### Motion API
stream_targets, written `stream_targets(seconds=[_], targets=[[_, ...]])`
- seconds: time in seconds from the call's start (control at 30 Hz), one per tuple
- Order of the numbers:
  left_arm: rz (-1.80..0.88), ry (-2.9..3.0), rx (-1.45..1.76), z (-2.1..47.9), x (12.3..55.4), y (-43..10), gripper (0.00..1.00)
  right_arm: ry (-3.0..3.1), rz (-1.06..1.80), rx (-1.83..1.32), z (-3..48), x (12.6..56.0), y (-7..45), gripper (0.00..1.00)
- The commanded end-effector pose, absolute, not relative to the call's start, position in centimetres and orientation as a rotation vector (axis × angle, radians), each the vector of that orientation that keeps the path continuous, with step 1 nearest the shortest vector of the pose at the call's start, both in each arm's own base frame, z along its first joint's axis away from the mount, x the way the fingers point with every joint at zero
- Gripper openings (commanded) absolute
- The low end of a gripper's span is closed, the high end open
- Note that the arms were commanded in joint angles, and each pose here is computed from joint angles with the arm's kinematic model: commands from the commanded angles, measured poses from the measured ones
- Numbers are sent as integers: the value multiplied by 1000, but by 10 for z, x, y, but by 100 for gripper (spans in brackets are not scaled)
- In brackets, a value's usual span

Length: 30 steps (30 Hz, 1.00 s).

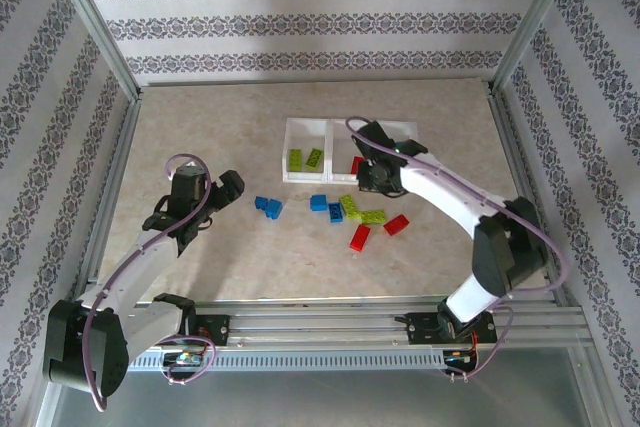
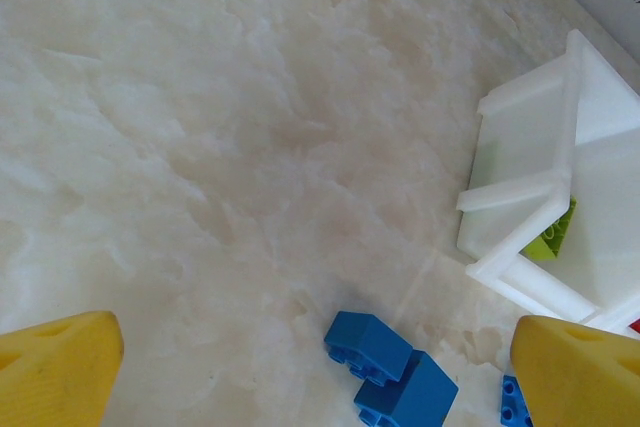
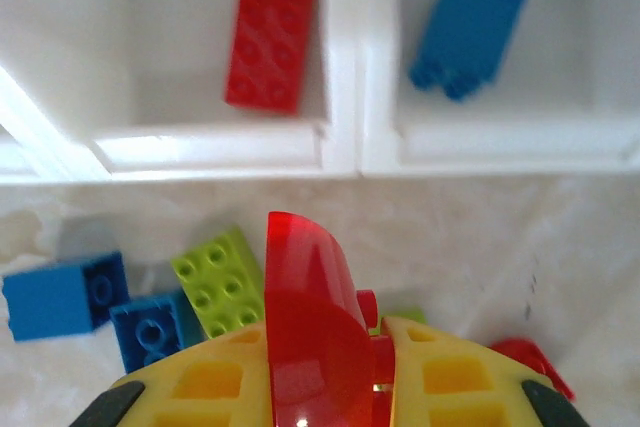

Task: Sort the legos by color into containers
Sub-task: Place the lego in the container.

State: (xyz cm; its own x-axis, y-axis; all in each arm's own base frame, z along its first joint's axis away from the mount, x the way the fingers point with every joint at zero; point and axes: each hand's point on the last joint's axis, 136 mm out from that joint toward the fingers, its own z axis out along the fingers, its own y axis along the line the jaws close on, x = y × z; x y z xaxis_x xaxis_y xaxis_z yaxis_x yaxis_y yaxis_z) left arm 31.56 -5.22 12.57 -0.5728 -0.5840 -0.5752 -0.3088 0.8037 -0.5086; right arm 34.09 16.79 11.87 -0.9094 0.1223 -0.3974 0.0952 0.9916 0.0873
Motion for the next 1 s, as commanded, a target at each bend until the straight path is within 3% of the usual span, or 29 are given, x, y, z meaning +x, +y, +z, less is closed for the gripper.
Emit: stream_targets(seconds=[0.0, 0.17, 0.43, 0.57, 0.73, 0.97], targets=[[-492, 2156, -654, 140, 324, -51, 100, 2682, -45, 14, 125, 369, 172, 19], [-511, 2163, -653, 138, 323, -54, 100, 2637, -97, -70, 129, 412, 189, 20], [-507, 2169, -641, 138, 320, -54, 100, 2642, -88, -54, 120, 444, 191, 26], [-507, 2168, -635, 139, 321, -54, 100, 2664, -65, -46, 111, 451, 190, 29], [-508, 2175, -623, 140, 322, -56, 100, 2674, -43, -52, 106, 452, 192, 40], [-509, 2191, -577, 145, 323, -60, 100, 2664, -17, -46, 113, 449, 193, 46]])
